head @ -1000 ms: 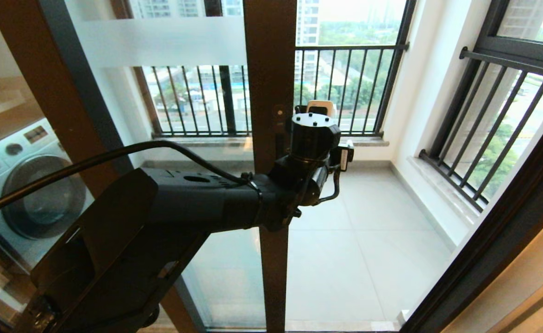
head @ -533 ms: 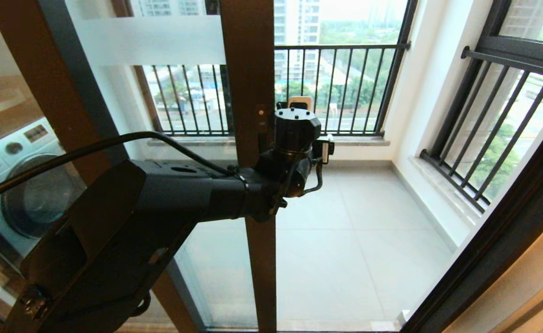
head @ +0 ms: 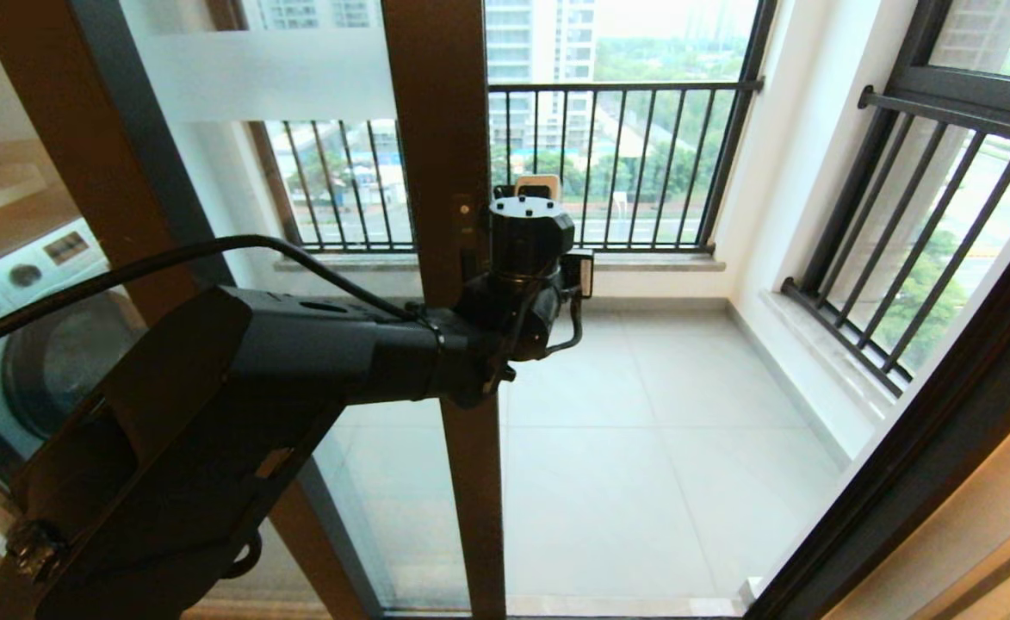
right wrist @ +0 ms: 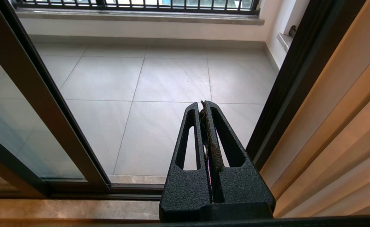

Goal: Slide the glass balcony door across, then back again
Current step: Open the slid door

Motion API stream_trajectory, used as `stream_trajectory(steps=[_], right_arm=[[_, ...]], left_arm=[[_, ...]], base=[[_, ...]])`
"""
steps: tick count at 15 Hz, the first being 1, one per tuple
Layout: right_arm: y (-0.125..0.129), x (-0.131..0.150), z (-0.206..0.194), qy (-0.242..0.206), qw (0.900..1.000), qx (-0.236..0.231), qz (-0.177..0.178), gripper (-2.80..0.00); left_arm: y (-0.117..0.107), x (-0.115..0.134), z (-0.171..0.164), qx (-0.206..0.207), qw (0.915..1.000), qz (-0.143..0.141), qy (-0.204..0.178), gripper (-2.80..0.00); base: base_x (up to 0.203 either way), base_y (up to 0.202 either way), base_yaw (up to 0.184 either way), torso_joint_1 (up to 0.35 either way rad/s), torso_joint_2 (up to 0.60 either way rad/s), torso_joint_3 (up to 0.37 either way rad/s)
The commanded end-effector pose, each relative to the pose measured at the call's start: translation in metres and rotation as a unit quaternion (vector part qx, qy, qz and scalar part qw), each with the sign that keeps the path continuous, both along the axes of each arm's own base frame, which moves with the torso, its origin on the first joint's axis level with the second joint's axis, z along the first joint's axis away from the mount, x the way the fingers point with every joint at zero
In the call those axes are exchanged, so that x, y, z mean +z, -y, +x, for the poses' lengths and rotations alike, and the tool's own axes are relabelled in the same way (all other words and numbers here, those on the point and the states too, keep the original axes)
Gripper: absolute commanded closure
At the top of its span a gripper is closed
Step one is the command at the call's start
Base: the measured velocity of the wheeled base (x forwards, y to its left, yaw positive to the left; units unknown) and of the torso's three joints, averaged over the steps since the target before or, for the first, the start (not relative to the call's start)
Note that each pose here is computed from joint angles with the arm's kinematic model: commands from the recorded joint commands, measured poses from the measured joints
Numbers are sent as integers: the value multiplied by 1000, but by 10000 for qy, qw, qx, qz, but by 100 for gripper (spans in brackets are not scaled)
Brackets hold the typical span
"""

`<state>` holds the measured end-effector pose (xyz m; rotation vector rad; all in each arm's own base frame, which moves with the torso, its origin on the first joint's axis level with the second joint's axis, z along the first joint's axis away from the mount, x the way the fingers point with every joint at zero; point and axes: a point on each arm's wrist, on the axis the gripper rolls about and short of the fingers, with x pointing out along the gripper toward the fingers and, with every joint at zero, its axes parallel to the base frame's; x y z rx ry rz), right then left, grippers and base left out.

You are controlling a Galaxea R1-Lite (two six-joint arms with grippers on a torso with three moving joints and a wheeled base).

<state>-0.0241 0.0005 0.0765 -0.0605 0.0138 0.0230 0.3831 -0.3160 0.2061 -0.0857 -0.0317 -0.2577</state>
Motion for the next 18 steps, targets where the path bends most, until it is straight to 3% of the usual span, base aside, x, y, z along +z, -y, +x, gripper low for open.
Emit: stream_trajectory(steps=[1, 11, 18], right_arm=[[0, 0, 0, -12, 10000, 2, -4, 0], [0, 0, 0, -10, 10000, 2, -4, 0], [0, 0, 0, -4, 10000, 6, -4, 0]], left_arm=[[-3, 4, -3, 17, 10000, -5, 7, 0], [-32, 2, 1, 357, 9991, 182, -160, 0], [-35, 3, 3, 402, 9989, 178, -156, 0]], base=[[0, 0, 0, 0, 0, 0], [0, 0, 0, 0, 0, 0], [0, 0, 0, 0, 0, 0]])
